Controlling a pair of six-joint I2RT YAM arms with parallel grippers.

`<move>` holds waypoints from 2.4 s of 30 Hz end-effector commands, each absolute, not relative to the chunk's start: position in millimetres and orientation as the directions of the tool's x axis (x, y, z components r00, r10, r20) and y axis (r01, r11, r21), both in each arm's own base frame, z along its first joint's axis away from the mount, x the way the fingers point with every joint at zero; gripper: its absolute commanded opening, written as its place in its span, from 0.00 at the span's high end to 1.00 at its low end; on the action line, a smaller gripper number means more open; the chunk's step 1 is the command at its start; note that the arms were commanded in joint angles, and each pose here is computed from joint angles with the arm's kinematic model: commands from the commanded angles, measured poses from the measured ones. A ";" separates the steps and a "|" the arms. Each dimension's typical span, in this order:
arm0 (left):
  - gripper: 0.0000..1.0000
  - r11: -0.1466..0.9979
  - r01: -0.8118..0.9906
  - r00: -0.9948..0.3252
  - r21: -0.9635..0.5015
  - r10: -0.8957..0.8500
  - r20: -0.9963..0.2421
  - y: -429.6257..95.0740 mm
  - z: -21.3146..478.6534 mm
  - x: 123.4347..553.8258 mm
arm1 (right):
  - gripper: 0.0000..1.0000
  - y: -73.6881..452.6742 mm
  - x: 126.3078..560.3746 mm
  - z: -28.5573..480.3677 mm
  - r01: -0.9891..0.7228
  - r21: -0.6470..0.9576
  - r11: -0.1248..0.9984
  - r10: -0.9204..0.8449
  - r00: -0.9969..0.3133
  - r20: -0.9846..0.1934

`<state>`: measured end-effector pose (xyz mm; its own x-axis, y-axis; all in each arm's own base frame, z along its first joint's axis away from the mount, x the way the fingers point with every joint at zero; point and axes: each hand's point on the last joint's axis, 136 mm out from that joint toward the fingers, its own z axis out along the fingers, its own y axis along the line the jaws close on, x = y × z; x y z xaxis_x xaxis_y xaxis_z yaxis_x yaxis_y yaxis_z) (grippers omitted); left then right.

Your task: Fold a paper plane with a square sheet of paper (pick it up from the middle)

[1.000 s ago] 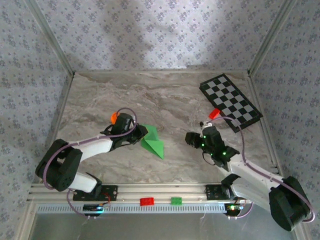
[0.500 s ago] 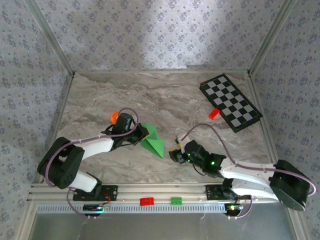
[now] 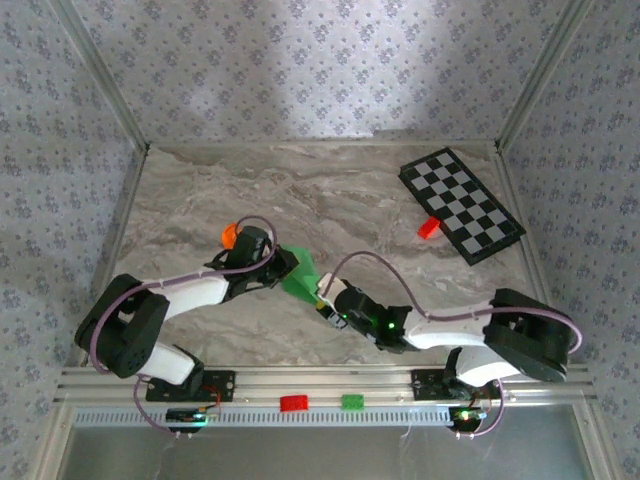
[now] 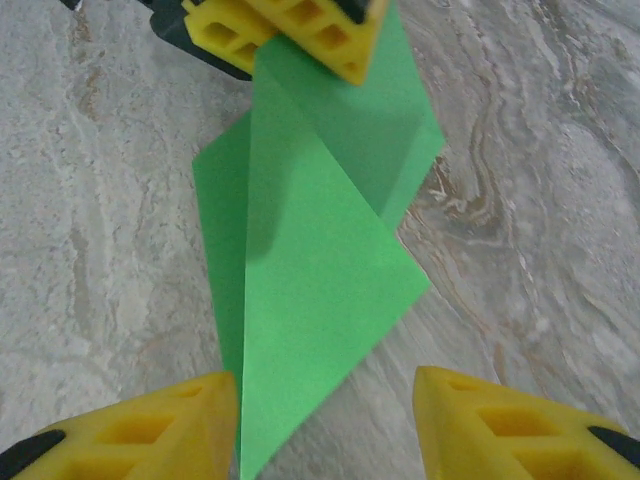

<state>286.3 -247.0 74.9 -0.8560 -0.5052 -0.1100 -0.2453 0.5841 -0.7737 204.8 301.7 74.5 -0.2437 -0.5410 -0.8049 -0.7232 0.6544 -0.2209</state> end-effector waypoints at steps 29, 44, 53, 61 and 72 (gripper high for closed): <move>0.87 0.615 -0.186 -0.887 -0.767 -0.440 -0.138 -255.7 88.6 287.3 | 0.71 319.0 227.7 45.6 -0.641 -0.284 0.714 -0.553 -0.266 -0.789; 0.93 0.619 -0.177 -0.890 -0.765 -0.432 -0.144 -255.7 89.3 286.3 | 0.73 317.3 232.5 38.4 -0.634 -0.265 0.727 -0.540 -0.289 -0.790; 0.93 0.619 -0.182 -0.890 -0.764 -0.433 -0.139 -255.5 87.0 285.8 | 0.80 318.9 230.5 39.4 -0.643 -0.242 0.727 -0.523 -0.290 -0.802; 0.93 0.617 -0.184 -0.890 -0.765 -0.436 -0.137 -255.4 87.0 286.2 | 0.83 318.2 229.1 39.2 -0.649 -0.218 0.729 -0.509 -0.300 -0.807; 0.93 0.617 -0.185 -0.889 -0.765 -0.437 -0.138 -255.4 86.3 286.2 | 0.81 321.1 229.4 44.2 -0.654 -0.183 0.734 -0.473 -0.299 -0.829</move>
<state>284.6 -249.7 77.8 -0.8818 -0.4539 -0.1281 -0.2121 0.6243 -0.7518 228.1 320.4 39.3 -0.2938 -0.5084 -0.8095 -0.6600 0.7204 -0.2130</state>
